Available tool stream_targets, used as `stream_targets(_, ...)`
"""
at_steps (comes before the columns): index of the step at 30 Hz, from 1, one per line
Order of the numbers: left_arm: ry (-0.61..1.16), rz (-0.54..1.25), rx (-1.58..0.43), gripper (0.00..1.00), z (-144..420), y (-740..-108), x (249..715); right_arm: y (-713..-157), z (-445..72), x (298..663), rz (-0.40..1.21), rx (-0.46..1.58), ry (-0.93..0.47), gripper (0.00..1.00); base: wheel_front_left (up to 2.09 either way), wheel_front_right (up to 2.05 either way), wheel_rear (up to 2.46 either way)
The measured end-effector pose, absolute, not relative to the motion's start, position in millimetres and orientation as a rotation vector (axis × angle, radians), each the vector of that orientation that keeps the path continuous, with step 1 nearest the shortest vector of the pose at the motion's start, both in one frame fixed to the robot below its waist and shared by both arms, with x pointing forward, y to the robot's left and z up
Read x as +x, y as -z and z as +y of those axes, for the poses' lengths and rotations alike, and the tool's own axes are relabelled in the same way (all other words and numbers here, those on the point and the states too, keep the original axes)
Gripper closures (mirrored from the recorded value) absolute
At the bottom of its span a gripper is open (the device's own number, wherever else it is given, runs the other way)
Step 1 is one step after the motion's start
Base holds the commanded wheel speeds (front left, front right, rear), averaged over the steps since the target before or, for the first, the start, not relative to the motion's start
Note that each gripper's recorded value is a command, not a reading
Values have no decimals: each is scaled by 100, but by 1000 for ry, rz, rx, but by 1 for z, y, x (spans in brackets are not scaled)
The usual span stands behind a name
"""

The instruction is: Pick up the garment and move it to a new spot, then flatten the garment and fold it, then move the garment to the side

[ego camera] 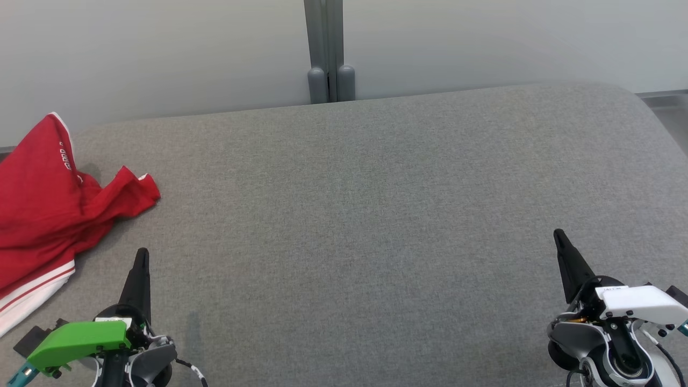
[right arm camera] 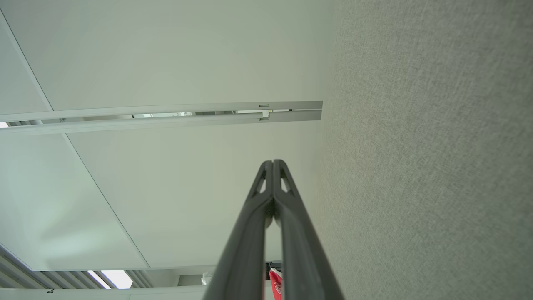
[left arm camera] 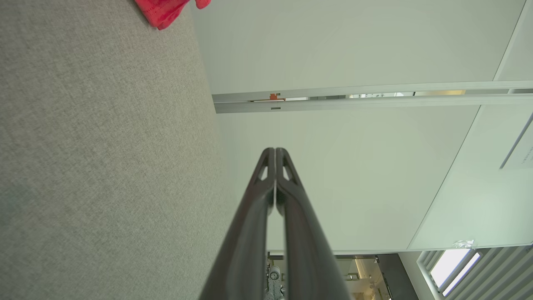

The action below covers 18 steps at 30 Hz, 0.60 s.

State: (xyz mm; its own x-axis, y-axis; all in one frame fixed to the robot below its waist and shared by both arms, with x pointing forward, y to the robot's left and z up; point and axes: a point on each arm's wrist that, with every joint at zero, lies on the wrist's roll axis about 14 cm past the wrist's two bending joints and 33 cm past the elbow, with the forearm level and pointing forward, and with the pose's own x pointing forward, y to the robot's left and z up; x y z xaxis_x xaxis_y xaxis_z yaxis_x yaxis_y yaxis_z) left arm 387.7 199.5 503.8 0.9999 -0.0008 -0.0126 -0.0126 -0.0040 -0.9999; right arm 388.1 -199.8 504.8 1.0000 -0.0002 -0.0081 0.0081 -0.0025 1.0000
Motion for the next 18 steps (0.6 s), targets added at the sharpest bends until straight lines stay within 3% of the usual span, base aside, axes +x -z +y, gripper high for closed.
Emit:
stream_targets(17, -9, 10, -1575, 100, 199, -504, 388, -505, -200, 388, 6, 1573, 6, 100, 0, 0, 0)
stream_targets(18, -15, 15, -1576, 0, 199, -502, 387, -503, -200, 388, 11, 1574, 11, 0, 0, 0, 0)
